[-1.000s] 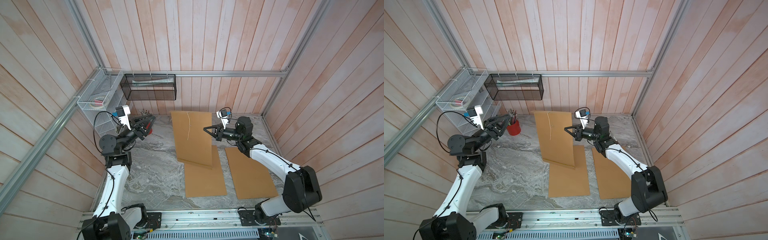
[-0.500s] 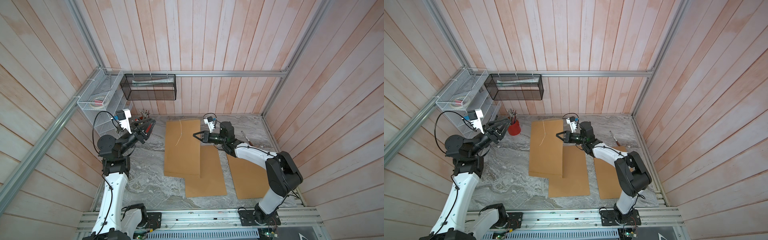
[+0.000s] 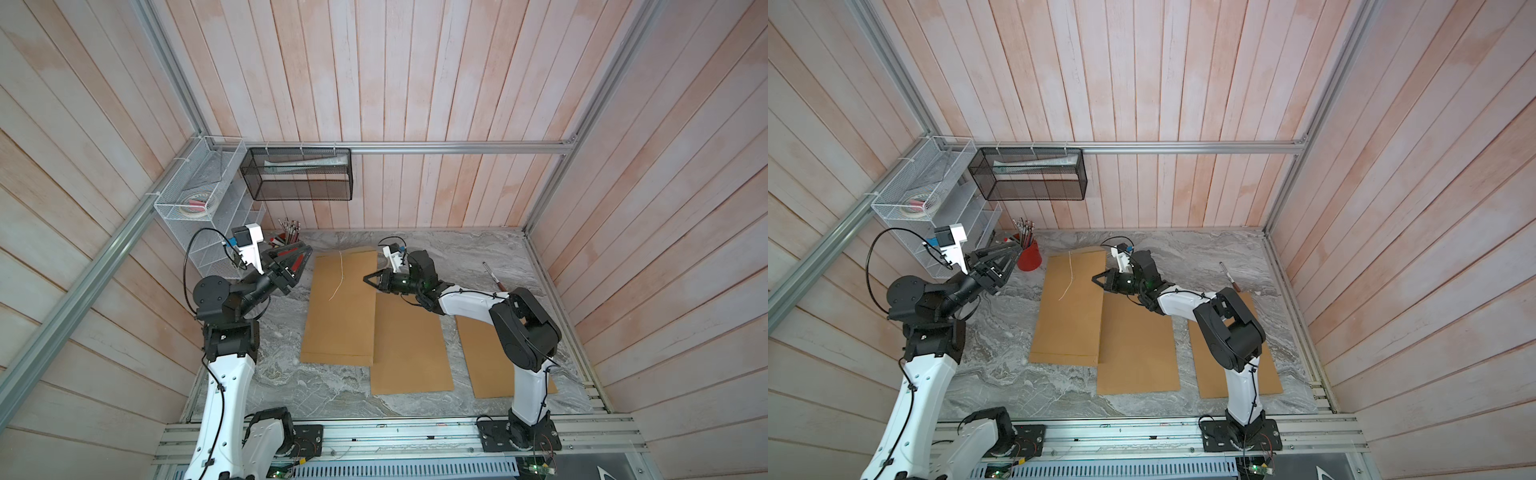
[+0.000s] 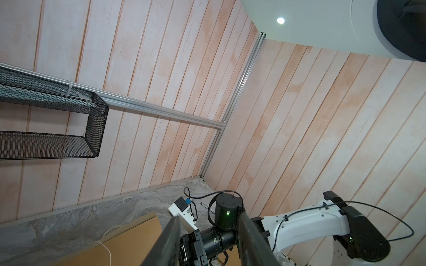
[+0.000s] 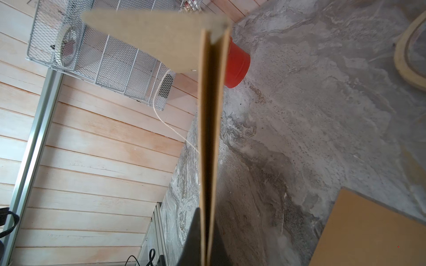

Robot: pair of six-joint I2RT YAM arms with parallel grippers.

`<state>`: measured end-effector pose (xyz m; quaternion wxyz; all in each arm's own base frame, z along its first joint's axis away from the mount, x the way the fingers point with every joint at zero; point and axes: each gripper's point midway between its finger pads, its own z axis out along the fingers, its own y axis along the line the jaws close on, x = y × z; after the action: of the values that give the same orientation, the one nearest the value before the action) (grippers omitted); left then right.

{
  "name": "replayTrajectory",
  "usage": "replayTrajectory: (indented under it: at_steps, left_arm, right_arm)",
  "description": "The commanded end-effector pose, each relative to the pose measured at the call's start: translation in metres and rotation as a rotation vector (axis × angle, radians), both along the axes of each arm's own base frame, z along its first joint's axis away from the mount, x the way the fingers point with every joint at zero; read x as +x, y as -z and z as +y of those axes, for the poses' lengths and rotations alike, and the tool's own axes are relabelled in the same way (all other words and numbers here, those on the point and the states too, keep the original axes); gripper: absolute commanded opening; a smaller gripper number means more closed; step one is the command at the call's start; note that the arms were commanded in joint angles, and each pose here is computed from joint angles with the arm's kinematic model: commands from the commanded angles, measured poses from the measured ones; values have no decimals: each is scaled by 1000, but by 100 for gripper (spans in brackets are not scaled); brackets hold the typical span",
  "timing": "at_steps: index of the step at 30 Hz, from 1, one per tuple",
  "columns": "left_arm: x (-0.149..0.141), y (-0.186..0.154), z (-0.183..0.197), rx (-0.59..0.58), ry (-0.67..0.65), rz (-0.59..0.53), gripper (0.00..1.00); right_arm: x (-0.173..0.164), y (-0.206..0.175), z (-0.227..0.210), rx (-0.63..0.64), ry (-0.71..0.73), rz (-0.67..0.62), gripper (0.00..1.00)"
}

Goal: Open the file bag
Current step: Place the file bag at the center of the board.

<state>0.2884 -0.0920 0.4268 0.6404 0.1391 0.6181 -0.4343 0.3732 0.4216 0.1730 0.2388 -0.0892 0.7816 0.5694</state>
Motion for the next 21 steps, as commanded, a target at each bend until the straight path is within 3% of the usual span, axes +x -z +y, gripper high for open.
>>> replayTrajectory:
  at_steps: [1,8,21]
  left_arm:
    - [-1,9,-1,5,14,19,44]
    - [0,15,0,6,10,30,44]
    - [0,19,-1,-4,15,38,44]
  right_arm:
    - [5,-6,11,10,16,-11,0]
    - [5,12,21,3,15,33,0]
    - [-27,46,43,-20,-61,103,0]
